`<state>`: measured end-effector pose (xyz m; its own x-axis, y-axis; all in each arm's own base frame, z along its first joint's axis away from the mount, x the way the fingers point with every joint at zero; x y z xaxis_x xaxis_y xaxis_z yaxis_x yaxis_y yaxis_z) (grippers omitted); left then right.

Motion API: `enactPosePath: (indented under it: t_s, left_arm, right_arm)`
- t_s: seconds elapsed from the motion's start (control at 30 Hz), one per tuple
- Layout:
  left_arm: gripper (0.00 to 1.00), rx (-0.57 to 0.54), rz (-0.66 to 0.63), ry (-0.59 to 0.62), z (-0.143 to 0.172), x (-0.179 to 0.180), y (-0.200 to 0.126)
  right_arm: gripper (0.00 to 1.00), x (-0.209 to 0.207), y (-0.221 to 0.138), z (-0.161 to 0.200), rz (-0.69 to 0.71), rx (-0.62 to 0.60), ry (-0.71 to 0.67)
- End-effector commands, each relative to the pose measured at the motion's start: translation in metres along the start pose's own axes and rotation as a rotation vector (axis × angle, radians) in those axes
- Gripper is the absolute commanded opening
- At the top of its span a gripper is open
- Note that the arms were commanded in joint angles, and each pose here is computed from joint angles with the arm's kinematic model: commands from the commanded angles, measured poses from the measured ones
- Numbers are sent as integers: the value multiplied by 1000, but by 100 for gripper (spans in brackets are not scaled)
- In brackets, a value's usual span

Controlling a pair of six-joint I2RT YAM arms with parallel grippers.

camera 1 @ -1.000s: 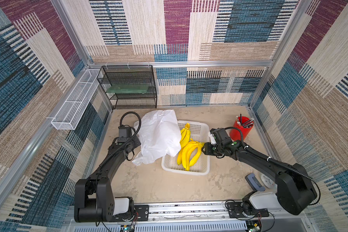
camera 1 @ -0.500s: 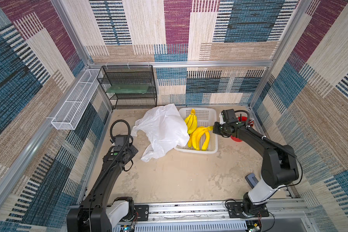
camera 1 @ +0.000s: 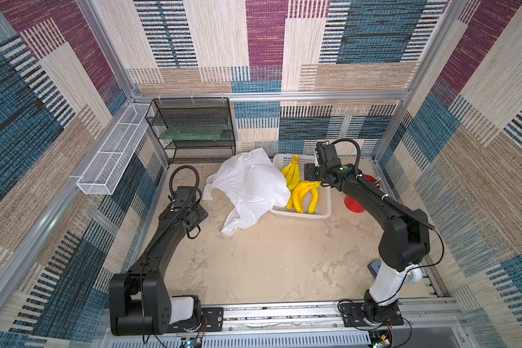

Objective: Place the banana into a plastic bag & tie a knot
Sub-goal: Move the basket to the center of the board, then pick up the plastic bag at the center of the board.

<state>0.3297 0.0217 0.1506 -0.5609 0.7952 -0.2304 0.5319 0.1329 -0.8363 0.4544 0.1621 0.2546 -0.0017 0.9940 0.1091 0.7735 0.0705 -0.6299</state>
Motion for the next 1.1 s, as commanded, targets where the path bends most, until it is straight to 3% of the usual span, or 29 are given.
enactPosePath:
  t_s: [0.0,0.1,0.17,0.27,0.33,0.53,0.7,0.83,0.87,0.93,1.0,1.03,1.07]
  left_arm:
    - [54,-15,31,-10,-15,-8,6]
    - [54,-2,94,-42,-14,-17,7]
    - [55,12,118,-67,-7,-17,7]
    - [54,41,138,-94,7,-14,5]
    - [54,52,150,-109,15,-13,2]
    - [54,58,152,-128,24,-8,-12]
    - [54,63,147,-137,30,-8,-19]
    - [54,71,151,-155,34,-10,-22]
    - [54,71,151,-157,34,-10,-23]
    - [54,59,147,-154,33,-9,-26]
    - [55,46,129,-134,31,-5,-29]
    - [55,39,111,-122,31,-2,-31]
    - [55,32,95,-110,31,1,-33]
  right_arm:
    - [83,26,-40,2,41,-87,-20]
    - [86,89,-71,50,-143,-47,-80]
    - [90,132,-85,100,-352,29,-121]
    - [94,171,-99,158,-605,155,-81]
    - [95,188,-101,178,-705,206,-41]
    - [95,223,-70,201,-776,274,116]
    - [91,226,-19,202,-631,265,277]
    - [75,236,-3,178,-648,185,340]
    - [65,239,1,174,-640,185,329]
    - [32,249,2,167,-653,215,295]
    - [8,255,-4,170,-672,260,235]
    - [0,256,-12,173,-673,274,185]
    - [0,255,-19,177,-672,283,139]
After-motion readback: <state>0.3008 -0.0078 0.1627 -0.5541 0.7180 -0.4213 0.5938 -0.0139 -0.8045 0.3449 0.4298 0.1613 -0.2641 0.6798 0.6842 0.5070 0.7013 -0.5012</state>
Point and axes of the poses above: each gripper's point midway between its finger pads, its own y axis out along the fingers, its own x axis along the line the jaws close on, z = x × y, the point moved 3 cm from there along -y, back along the fingers, and after that the axes turned 5 degrees about y, right-handed, at the moved point
